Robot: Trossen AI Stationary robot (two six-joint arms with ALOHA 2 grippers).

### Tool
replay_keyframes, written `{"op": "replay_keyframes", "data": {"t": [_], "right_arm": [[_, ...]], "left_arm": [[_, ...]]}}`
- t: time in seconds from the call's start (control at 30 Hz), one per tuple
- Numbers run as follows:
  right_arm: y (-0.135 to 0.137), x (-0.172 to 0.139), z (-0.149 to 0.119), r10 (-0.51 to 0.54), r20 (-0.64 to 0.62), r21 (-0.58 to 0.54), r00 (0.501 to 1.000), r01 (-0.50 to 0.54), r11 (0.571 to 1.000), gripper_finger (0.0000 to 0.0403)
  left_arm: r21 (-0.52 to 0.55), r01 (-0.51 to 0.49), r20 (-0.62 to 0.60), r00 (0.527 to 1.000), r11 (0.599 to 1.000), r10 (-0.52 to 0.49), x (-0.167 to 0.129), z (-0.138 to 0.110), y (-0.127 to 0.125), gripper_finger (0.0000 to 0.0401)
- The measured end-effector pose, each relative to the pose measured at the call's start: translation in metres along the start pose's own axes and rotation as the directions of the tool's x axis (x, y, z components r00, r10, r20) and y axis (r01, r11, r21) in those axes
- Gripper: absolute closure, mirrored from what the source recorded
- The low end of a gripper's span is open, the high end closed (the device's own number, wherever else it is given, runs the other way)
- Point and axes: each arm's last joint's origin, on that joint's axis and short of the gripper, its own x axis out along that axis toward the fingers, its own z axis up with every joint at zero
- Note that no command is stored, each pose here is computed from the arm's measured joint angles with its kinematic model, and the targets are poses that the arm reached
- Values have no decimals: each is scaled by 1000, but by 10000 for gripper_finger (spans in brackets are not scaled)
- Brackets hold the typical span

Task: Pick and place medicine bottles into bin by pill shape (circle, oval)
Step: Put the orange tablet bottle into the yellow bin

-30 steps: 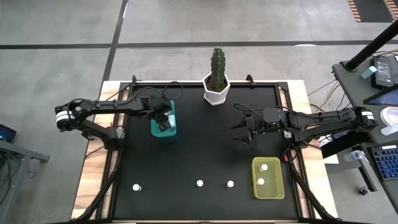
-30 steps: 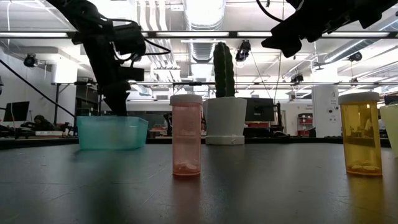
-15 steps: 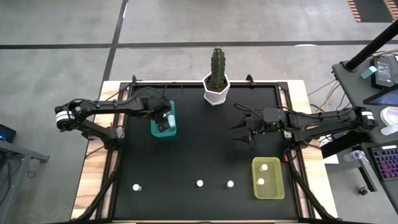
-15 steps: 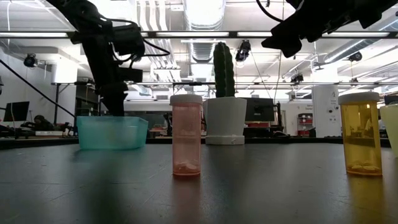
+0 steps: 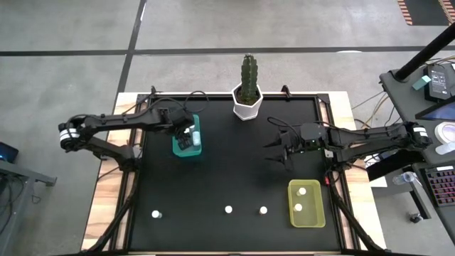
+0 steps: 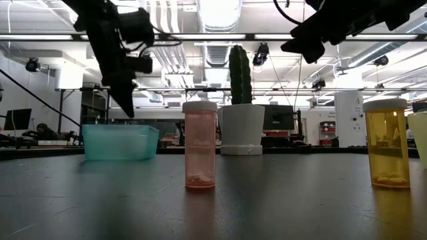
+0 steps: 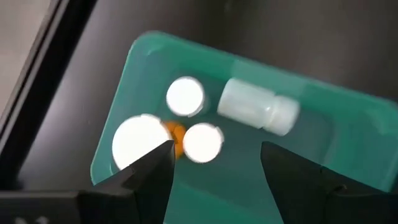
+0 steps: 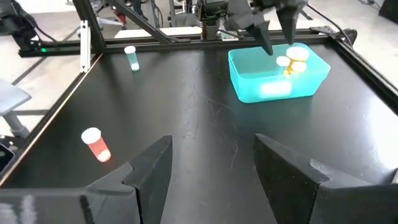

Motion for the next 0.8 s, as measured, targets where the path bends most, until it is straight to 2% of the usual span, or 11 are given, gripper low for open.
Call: {"op": "replay_keyframes", "data": {"t": [0.2,0.33,0.53,0.8], "right_arm": [[0,1,-1,1,-6,114,1000,-1,993,188],[3,3,-2,15,-13,205,1000,-12,979,188],[13,5,-1,60,-33,323,998,-46,945,188],[40,13,3,169,-74,437,983,-120,892,188]], "left_arm": [[55,46,101,994,997,-51,-23,10,-15,180],[125,92,223,968,988,-118,-39,17,-34,180],[296,134,417,873,946,-254,-61,24,-69,180],[387,179,562,732,904,-385,-84,28,-101,180]]}}
